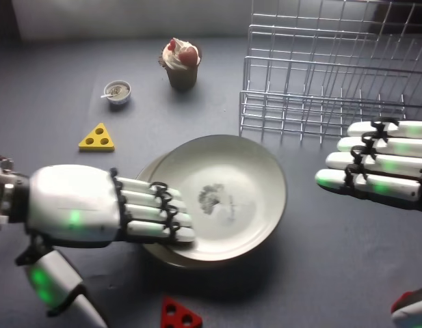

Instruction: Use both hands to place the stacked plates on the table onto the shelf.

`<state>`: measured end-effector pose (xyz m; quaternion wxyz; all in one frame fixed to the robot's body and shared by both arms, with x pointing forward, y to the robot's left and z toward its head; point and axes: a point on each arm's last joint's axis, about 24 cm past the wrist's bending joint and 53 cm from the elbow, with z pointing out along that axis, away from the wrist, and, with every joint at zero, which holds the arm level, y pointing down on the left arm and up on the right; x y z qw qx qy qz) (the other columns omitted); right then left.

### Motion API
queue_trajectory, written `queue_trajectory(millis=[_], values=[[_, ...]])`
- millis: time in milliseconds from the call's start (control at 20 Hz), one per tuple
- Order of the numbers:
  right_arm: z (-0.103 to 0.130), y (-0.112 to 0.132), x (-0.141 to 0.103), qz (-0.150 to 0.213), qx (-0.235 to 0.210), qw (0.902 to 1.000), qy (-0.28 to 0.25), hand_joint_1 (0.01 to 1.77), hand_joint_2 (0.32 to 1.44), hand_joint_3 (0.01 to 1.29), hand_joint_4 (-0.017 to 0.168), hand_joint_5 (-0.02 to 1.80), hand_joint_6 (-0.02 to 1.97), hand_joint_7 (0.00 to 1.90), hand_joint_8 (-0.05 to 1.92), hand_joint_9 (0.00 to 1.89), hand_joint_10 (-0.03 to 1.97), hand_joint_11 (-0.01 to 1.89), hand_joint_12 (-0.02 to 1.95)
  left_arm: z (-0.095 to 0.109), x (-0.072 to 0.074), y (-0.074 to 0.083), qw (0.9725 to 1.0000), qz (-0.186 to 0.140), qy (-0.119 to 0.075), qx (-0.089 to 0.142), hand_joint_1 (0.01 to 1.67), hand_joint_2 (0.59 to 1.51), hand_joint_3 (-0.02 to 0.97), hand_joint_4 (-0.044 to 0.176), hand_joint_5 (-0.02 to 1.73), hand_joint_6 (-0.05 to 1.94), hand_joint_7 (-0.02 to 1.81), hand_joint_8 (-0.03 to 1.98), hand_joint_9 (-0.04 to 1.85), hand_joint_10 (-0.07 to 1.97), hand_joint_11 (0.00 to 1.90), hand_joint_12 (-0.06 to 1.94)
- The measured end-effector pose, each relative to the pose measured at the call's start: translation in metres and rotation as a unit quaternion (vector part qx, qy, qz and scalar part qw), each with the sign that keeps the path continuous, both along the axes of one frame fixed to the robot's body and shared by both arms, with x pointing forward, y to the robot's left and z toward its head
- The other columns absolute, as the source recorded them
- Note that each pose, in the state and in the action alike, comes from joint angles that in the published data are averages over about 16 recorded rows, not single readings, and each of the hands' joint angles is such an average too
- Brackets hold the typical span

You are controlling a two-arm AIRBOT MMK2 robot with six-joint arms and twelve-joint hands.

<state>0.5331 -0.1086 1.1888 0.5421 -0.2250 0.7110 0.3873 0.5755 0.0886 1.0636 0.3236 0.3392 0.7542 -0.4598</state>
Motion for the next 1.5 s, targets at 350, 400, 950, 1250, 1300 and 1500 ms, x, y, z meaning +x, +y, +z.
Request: queue_trajectory(millis=[350, 400, 950, 1250, 1300, 1500], values=[[-0.003, 0.016, 0.007, 0.010, -0.025, 0.9992, -0.030, 0.11, 0.91, 0.01, 0.003, 0.06, 0.02, 0.10, 0.00, 0.12, 0.00, 0.13, 0.02, 0.003, -0.003, -0.032, 0.9998, -0.012, -0.002, -0.015, 0.02, 0.827, 0.020, -0.006, 0.04, -0.02, 0.05, -0.01, 0.06, -0.02, 0.10, -0.01], [-0.004, 0.018, 0.008, 0.012, -0.029, 0.9989, -0.034, 0.16, 0.90, 0.01, 0.003, 0.06, 0.02, 0.11, 0.00, 0.13, 0.00, 0.14, 0.02, 0.003, -0.003, -0.035, 0.9998, -0.014, -0.003, -0.017, 0.02, 0.828, 0.020, -0.006, 0.04, -0.02, 0.05, -0.01, 0.06, -0.02, 0.10, -0.01], [-0.025, 0.040, 0.029, 0.010, -0.051, 0.9976, -0.047, 0.86, 0.88, 0.01, 0.003, 0.16, 0.02, 0.18, 0.00, 0.21, 0.00, 0.23, 0.04, 0.006, -0.004, -0.051, 0.9995, -0.021, -0.008, -0.023, 0.02, 0.833, 0.020, -0.006, 0.03, -0.03, 0.04, -0.01, 0.07, -0.02, 0.11, 0.00], [-0.040, 0.054, 0.040, 0.010, -0.052, 0.9976, -0.045, 1.08, 0.89, 0.01, 0.003, 0.23, 0.02, 0.22, 0.00, 0.24, 0.00, 0.26, 0.06, 0.005, -0.003, -0.050, 0.9995, -0.022, -0.009, -0.023, 0.02, 0.835, 0.020, -0.006, 0.04, -0.03, 0.04, -0.01, 0.07, -0.02, 0.11, 0.00], [-0.042, 0.056, 0.041, 0.011, -0.052, 0.9976, -0.045, 1.09, 0.90, 0.01, 0.003, 0.24, 0.02, 0.22, 0.00, 0.24, 0.00, 0.26, 0.06, 0.005, -0.003, -0.050, 0.9995, -0.022, -0.009, -0.023, 0.02, 0.835, 0.020, -0.006, 0.04, -0.03, 0.04, -0.01, 0.07, -0.02, 0.11, 0.00], [-0.047, 0.068, 0.046, 0.015, -0.049, 0.9976, -0.046, 1.11, 0.92, 0.01, 0.003, 0.27, 0.02, 0.23, 0.01, 0.24, 0.00, 0.26, 0.05, 0.005, -0.003, -0.050, 0.9994, -0.023, -0.009, -0.023, 0.02, 0.836, 0.020, -0.006, 0.04, -0.02, 0.04, -0.01, 0.07, -0.02, 0.12, 0.00]])
